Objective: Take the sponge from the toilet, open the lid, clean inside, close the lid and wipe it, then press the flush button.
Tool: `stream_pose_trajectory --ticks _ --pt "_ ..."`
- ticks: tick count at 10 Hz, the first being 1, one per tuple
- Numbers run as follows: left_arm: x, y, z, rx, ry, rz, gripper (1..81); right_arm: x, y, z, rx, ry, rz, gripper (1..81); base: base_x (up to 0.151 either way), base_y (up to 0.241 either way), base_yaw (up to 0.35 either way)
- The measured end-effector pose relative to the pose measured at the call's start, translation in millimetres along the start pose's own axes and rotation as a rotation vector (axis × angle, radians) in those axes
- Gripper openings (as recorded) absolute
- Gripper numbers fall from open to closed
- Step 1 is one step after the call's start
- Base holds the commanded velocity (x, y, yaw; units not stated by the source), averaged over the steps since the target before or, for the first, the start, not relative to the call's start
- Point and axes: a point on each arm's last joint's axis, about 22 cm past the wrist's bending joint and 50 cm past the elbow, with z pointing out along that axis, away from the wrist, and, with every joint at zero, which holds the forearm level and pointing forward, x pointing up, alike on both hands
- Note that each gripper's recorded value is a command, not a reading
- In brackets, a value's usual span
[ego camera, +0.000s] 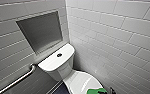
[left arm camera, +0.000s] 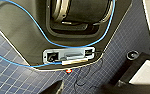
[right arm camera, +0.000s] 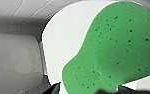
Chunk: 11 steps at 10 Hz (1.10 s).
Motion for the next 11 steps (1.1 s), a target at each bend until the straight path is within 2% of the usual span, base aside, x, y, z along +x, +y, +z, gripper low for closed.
stream_pose_trajectory --ticks 6,8,10,11 --pt "7 0 3 -0.003 0.001 0.003 81.1 -15 5 1 -0.003 -0.021 0.061 81.1 0.000 0.000 0.000" --pt "7 0 4 -0.003 0.001 0.003 81.1 -16 16 -5 -0.024 -0.015 0.124 81.1 0.000 0.000 0.000" --pt "7 0 4 -0.002 0.001 0.003 81.1 -17 22 0 -0.041 0.000 0.217 81.1 0.000 0.000 0.000" --pt "7 0 4 -0.003 0.001 0.003 81.1 -14 26 2 -0.049 0.013 0.238 81.1 0.000 0.000 0.000"
